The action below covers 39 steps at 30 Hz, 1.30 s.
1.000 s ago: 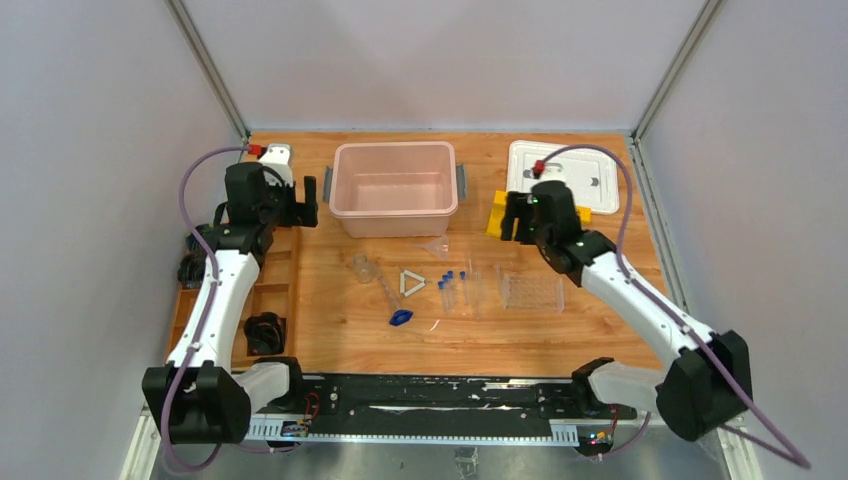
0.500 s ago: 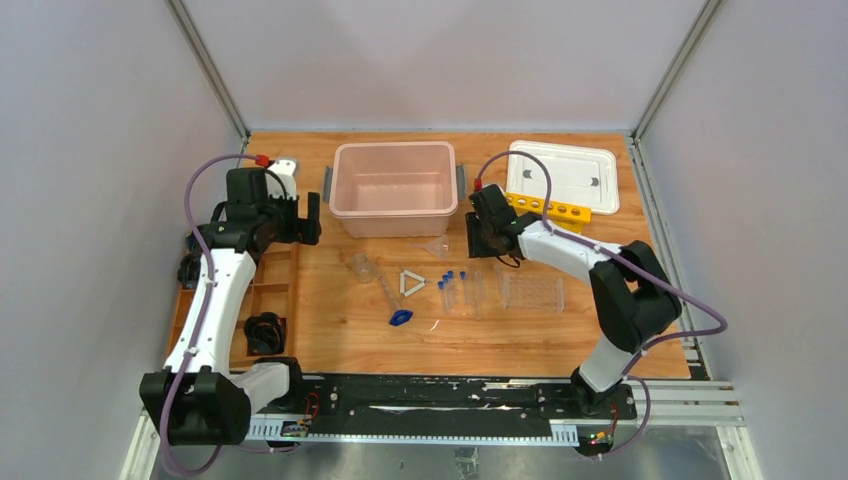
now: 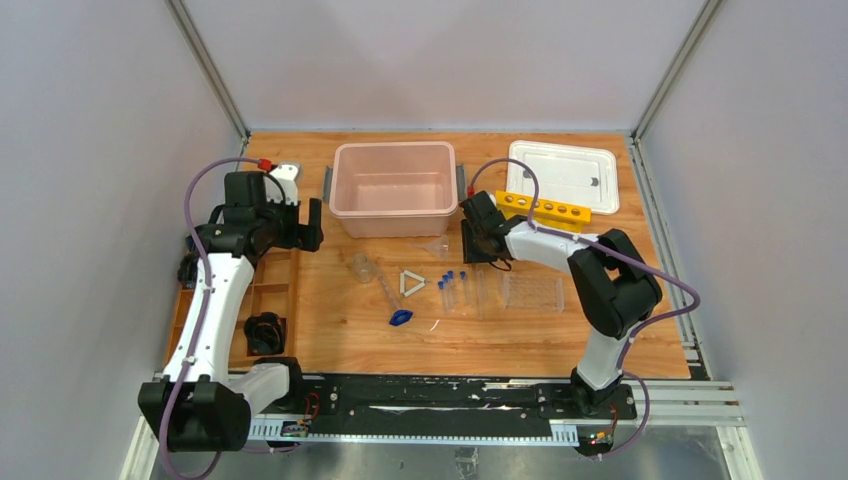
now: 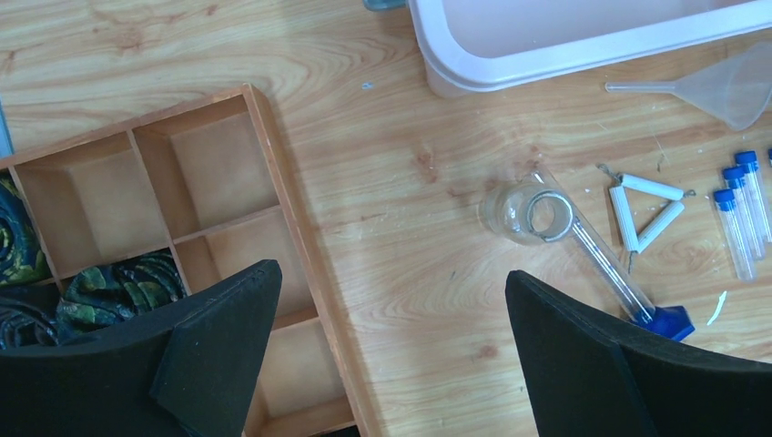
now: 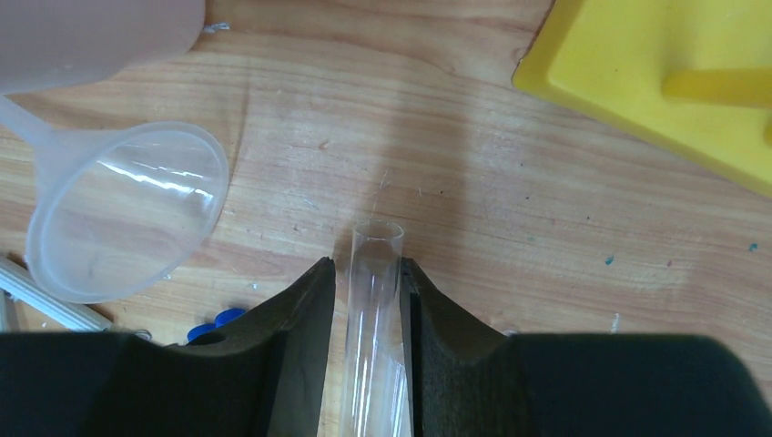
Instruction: Organize the chemistry lab equipment
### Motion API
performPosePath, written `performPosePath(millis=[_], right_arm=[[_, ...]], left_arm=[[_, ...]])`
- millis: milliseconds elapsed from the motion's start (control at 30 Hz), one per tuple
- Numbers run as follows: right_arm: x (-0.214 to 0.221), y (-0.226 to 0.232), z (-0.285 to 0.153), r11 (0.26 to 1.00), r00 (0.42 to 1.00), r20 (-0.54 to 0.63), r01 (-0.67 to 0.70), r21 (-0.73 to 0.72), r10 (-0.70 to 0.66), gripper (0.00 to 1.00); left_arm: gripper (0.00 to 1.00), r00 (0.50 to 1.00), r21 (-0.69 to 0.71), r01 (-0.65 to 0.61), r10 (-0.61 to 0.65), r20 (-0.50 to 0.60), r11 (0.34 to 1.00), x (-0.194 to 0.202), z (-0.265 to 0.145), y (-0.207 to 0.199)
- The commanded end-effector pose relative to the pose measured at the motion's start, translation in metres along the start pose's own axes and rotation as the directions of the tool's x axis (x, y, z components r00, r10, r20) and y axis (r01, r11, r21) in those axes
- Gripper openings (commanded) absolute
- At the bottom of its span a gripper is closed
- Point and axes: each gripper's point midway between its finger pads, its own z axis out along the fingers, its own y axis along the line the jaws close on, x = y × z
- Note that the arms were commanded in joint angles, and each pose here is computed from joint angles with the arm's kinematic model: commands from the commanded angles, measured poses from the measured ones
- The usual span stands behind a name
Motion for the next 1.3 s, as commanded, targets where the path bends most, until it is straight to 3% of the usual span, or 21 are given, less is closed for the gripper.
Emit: performPosePath(millis=[0, 167, 467, 633, 900, 1267], right_arm=[[0.001, 0.002, 0.006, 1.000, 1.000, 0.001, -0.015, 0.024, 0.015, 0.36], [0.006, 0.003, 0.010, 0.999, 0.999, -0.016, -0.032, 0.025, 0.032, 0.29], [-0.006, 0.013, -0.011, 0.992, 0.992, 0.025, -0.127, -0.026, 0.127, 0.00], [-0.015, 0.023, -0.038, 0.979, 0.980, 0.048, -0.189, -0.078, 0.193, 0.00], [-0.035, 0.042, -0.115, 0.959, 0.944, 0.217, -0.207, -0.195, 0.248, 0.00], [-0.110, 0.139, -0.236, 0.901, 0.838, 0.478, -0.036, -0.432, 0.263, 0.00]], left_arm=[[1.00, 0.998, 0.044, -0.036, 0.034, 0.047, 0.998, -0.013, -0.013, -0.009], [1.00, 0.999, 0.084, -0.048, 0.046, 0.024, 0.995, -0.011, -0.014, -0.015], [1.00, 0.998, 0.159, -0.054, 0.050, 0.028, 0.986, -0.019, -0.023, -0.029], [1.00, 0.999, 0.213, -0.043, 0.046, -0.009, 0.976, -0.016, -0.025, -0.037], [1.00, 0.998, 0.338, -0.042, 0.025, 0.055, 0.940, -0.026, -0.044, -0.064], [0.94, 0.996, 0.652, -0.080, 0.030, 0.087, 0.754, -0.054, -0.080, -0.148]])
